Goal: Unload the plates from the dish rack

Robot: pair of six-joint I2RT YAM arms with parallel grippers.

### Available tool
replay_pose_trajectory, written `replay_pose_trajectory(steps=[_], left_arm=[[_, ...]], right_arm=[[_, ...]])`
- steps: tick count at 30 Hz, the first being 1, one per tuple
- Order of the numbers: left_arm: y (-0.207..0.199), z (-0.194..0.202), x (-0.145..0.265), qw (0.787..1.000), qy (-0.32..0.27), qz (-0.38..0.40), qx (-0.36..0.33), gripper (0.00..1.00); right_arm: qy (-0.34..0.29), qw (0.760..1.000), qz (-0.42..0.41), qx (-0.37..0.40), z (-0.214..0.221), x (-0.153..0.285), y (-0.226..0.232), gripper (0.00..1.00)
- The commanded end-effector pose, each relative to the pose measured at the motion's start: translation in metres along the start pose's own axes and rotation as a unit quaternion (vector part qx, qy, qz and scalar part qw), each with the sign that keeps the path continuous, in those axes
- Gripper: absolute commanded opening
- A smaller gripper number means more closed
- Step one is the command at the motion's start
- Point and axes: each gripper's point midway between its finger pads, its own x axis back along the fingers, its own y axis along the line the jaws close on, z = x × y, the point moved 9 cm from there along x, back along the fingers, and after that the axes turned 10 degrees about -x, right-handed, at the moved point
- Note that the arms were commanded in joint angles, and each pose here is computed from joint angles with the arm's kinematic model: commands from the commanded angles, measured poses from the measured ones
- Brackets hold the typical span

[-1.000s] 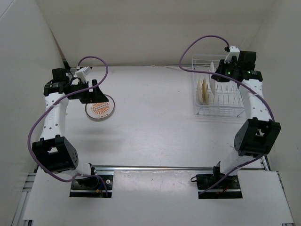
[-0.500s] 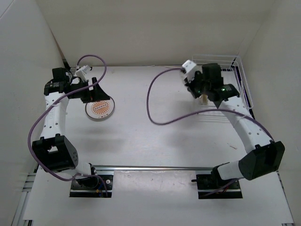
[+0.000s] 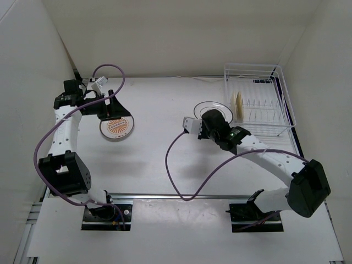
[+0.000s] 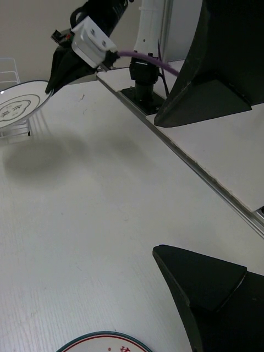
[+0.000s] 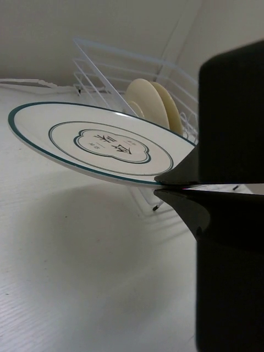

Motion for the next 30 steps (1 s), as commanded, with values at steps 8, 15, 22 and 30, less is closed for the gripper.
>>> replay_pose_trajectory(steps=[8, 15, 22, 30], left_arm=[[0.004, 0.005, -0.009, 0.999, -0.004, 0.039, 0.028, 1.0], [0.021, 0.016, -0.033, 0.995, 0.03, 0.054, 0.077, 1.0], [0.031, 0.011, -0.043, 0.99, 0.031, 0.079, 0.109, 1.0], [0.035, 0.005, -0.053, 0.98, 0.026, 0.151, 0.128, 0.98]], right_arm=[[-0.054, 0.987, 0.118, 0.09, -0.034, 0.023, -0.006, 0.0], [-0.12, 0.983, 0.098, 0.095, -0.067, 0.037, 0.018, 0.0], [-0.176, 0.978, 0.067, 0.092, -0.101, 0.048, 0.04, 0.0], [-0.209, 0.975, 0.025, 0.077, -0.137, 0.043, 0.058, 0.0]])
